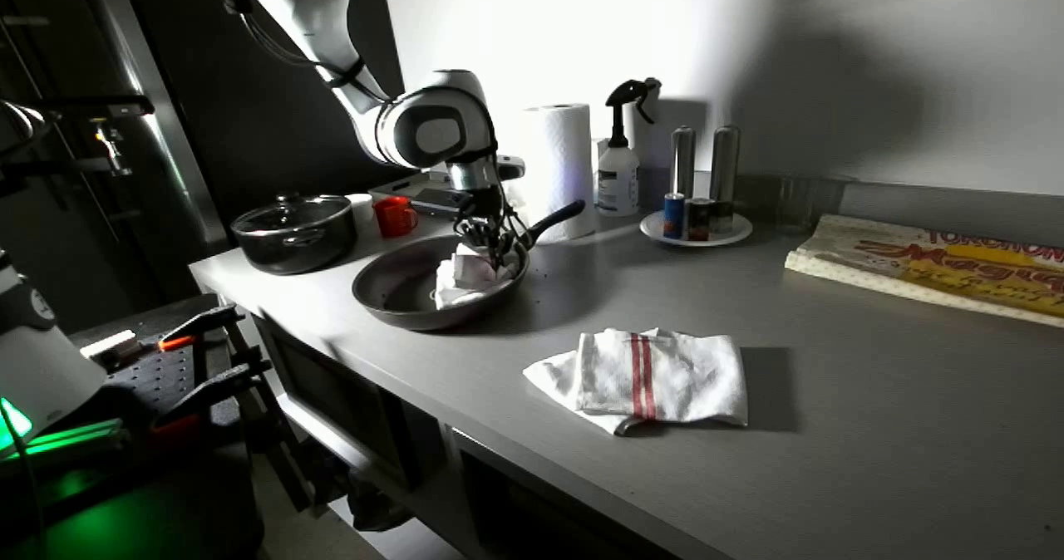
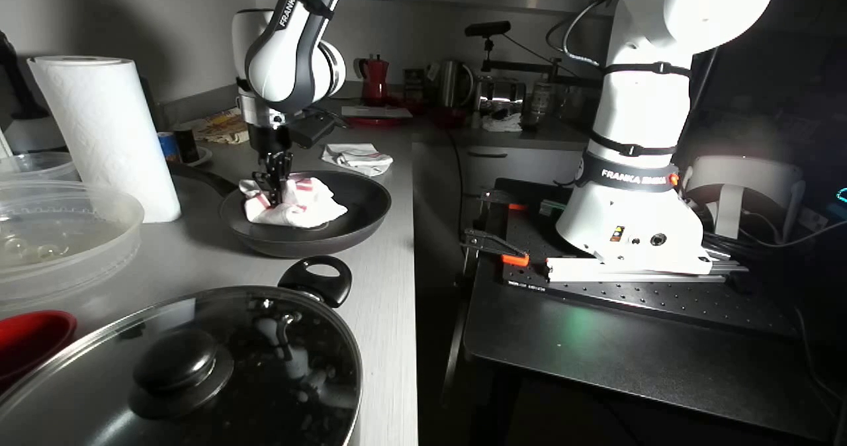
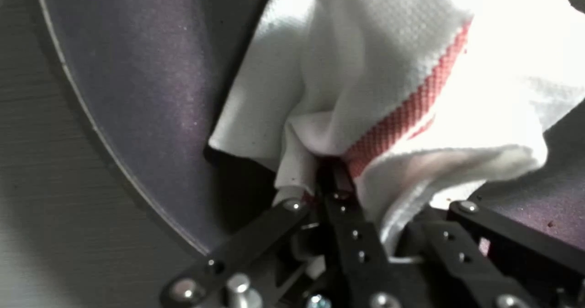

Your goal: Use the left towel to clean the pan

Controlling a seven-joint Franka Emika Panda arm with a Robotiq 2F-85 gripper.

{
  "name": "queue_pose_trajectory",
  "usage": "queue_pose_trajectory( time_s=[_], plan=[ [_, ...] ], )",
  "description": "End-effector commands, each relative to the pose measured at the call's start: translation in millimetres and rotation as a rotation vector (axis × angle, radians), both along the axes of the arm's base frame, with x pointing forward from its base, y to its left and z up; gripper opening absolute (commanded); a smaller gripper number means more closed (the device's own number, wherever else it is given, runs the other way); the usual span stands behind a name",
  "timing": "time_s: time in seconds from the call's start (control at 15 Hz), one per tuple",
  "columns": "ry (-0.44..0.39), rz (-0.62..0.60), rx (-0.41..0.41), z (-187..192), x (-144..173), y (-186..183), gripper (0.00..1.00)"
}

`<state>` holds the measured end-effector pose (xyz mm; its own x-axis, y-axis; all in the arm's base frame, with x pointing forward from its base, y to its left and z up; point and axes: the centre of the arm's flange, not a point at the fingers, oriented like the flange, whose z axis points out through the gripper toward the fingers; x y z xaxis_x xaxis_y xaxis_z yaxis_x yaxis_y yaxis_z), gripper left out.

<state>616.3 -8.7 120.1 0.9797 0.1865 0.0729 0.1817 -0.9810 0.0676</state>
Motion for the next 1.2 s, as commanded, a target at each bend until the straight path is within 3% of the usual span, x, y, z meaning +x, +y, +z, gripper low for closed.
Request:
queue_pose_trajectory(
  time_s=[0.0, 0.6, 1.13],
  plan=[
    [-0.016, 0.066, -0.023, -15.7, -8.9, 9.4, 0.04],
    [-0.029, 0.236, -0.034, -25.2, -51.2, -4.5, 0.04],
    [-0.038, 0.482, -0.105, -33.9, -108.5, 24.1, 0.04]
  ],
)
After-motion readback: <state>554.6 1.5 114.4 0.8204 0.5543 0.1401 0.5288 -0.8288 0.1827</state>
